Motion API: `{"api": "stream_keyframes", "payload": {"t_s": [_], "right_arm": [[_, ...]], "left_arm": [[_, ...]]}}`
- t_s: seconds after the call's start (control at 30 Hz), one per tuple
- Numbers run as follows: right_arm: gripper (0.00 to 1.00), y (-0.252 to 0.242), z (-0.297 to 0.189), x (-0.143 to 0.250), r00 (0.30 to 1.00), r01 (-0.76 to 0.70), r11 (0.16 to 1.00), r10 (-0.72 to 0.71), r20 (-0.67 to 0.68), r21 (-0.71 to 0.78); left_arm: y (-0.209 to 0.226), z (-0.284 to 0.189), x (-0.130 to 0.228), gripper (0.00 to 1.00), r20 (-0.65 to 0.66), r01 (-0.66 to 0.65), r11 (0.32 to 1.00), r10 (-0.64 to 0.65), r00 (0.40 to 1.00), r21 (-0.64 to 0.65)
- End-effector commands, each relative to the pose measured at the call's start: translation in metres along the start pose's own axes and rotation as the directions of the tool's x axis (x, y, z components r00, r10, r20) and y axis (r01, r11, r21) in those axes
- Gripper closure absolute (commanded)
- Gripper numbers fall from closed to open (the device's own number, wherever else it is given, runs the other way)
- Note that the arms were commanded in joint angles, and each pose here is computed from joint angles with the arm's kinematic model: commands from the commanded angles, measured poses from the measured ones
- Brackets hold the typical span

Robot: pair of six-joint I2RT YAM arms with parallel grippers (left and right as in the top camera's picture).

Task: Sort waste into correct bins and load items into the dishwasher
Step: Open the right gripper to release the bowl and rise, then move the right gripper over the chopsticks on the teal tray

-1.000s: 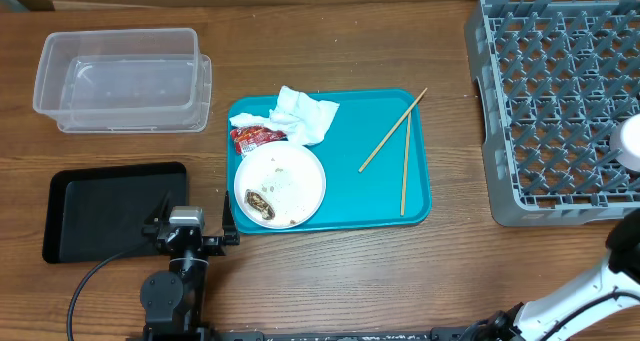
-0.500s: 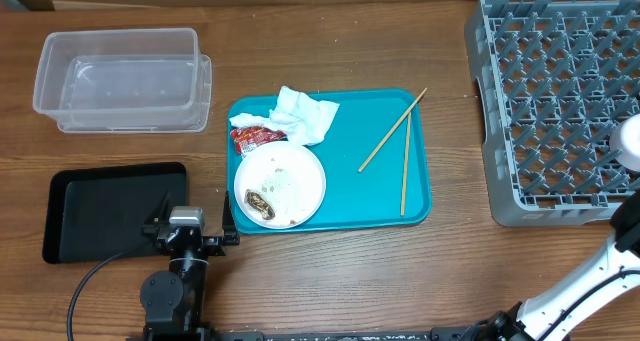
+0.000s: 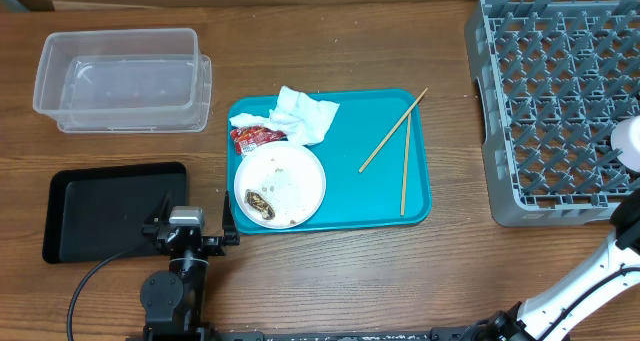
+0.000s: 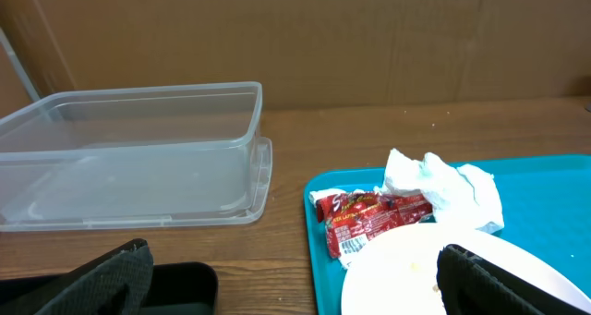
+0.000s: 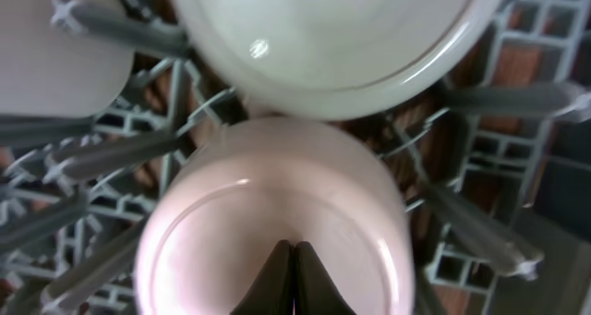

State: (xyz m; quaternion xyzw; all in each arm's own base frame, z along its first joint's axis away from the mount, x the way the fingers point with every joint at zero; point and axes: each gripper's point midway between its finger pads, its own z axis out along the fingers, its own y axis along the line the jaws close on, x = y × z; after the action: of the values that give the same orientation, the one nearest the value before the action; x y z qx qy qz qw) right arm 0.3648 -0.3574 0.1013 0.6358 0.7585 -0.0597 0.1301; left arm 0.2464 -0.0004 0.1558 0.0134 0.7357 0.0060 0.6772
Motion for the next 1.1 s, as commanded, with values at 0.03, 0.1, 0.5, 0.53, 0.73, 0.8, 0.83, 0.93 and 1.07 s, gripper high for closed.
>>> {"api": "stream_keyframes", "payload": {"t_s": [0.03,0.1,0.5,0.53,0.73,0.8,0.83,0.93,1.07], "right_arm": [[0.96,0.016,-0.054,-0.007,0.999,-0.002,0.990,0.008,0.042,-0.140],[0.96,0.023,-0.079,-0.007,0.998,0.002,0.978,0.010,0.057,-0.209],[0.48,0.096,-0.256,0.096,0.878,0.333,0.433,-0.466,0.108,-0.838],[0.48,0.096,-0.259,0.107,0.866,0.337,0.425,-0.489,0.100,-0.840],[0.49,0.103,-0.249,0.183,0.739,0.440,0.442,-0.673,0.035,-0.782],[0.51,0.107,-0.244,0.212,0.682,0.510,0.451,-0.731,0.024,-0.733],[0.51,0.110,-0.242,0.224,0.655,0.543,0.446,-0.755,0.027,-0.712],[0.44,0.119,-0.232,0.258,0.626,0.613,0.498,-0.779,-0.006,-0.613],[0.00,0.125,-0.207,0.282,0.697,0.652,0.658,-0.715,-0.043,-0.376]], "left_arm": [[0.003,0.000,0.000,0.00,0.004,0.008,1.000,-0.008,1.000,-0.016],[0.004,0.000,0.000,0.00,0.004,0.008,1.000,-0.008,1.000,-0.016],[0.003,0.000,0.000,0.00,0.004,0.008,1.000,-0.008,1.000,-0.016],[0.003,0.000,0.000,0.00,0.004,0.008,1.000,-0.008,1.000,-0.016],[0.004,0.000,0.000,0.00,0.004,0.008,1.000,-0.008,1.000,-0.016],[0.004,0.000,0.000,0.00,0.004,0.008,1.000,-0.008,1.000,-0.016],[0.004,0.000,0.000,0.00,0.004,0.008,1.000,-0.008,1.000,-0.016],[0.004,0.000,0.000,0.00,0.004,0.008,1.000,-0.008,1.000,-0.016],[0.004,0.000,0.000,0.00,0.004,0.008,1.000,-0.008,1.000,-0.016]]}}
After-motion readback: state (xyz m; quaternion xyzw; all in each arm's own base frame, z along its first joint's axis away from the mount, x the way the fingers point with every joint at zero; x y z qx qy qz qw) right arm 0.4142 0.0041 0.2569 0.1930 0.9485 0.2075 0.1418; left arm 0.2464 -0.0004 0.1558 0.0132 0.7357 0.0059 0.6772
